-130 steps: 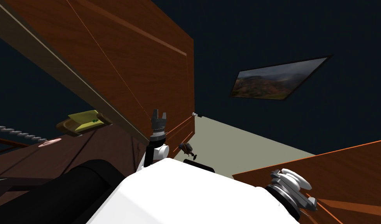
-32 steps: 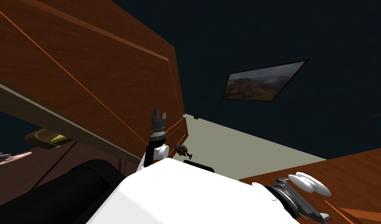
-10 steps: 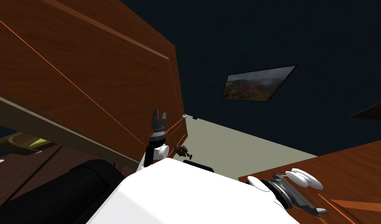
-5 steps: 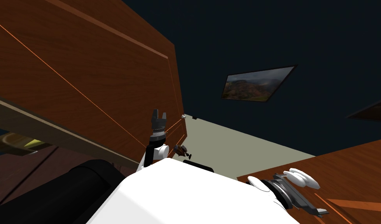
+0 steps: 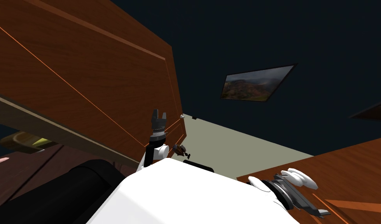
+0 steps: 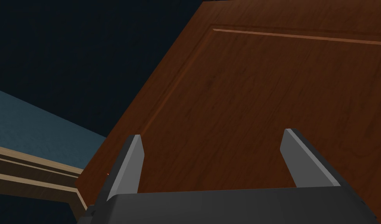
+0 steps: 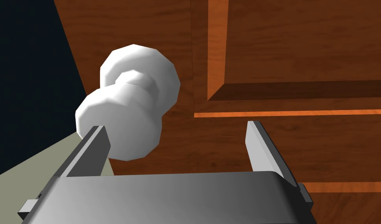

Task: Push the door open

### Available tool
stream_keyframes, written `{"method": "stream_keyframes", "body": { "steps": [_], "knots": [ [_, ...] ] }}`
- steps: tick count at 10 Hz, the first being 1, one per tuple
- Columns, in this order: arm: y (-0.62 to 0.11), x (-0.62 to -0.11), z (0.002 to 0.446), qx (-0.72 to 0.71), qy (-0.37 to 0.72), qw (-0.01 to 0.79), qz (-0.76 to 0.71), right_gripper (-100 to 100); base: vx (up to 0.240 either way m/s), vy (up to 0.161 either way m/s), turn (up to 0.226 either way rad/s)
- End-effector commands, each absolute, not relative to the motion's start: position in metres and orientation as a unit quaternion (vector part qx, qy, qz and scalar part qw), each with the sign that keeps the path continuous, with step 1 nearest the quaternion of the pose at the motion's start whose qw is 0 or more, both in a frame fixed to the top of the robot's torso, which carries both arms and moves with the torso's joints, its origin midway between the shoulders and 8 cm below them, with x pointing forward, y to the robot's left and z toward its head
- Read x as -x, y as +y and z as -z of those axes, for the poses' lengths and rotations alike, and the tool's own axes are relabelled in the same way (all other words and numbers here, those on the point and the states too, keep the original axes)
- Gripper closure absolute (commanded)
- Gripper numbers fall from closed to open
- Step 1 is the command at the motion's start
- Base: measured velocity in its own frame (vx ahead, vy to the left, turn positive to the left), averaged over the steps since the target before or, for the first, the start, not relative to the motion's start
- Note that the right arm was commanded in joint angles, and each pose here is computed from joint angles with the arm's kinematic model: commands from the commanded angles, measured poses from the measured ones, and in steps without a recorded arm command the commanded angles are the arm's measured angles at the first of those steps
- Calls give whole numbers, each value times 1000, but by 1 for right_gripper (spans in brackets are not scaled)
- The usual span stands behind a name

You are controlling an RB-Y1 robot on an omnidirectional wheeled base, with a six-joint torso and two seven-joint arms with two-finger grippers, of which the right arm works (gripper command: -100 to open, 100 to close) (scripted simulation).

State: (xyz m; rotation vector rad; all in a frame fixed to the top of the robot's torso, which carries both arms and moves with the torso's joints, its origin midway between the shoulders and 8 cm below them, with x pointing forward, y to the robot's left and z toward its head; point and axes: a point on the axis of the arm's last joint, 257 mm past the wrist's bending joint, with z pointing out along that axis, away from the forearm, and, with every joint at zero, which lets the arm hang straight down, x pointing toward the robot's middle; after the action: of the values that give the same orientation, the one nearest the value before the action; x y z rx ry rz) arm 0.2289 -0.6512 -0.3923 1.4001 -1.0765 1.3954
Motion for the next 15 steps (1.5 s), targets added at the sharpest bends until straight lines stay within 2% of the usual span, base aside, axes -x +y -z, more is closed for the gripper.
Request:
{"method": "stream_keyframes", "body": {
  "steps": [1,13,15],
  "knots": [
    [-651,-229,392,-561,-432,431,-559,-100,-10,-8,37],
    [-652,-228,392,-561,-432,431,-559,-100,-1,-3,3],
    [-653,-227,392,-560,-434,433,-557,-100,38,-85,73]
  ]
}}
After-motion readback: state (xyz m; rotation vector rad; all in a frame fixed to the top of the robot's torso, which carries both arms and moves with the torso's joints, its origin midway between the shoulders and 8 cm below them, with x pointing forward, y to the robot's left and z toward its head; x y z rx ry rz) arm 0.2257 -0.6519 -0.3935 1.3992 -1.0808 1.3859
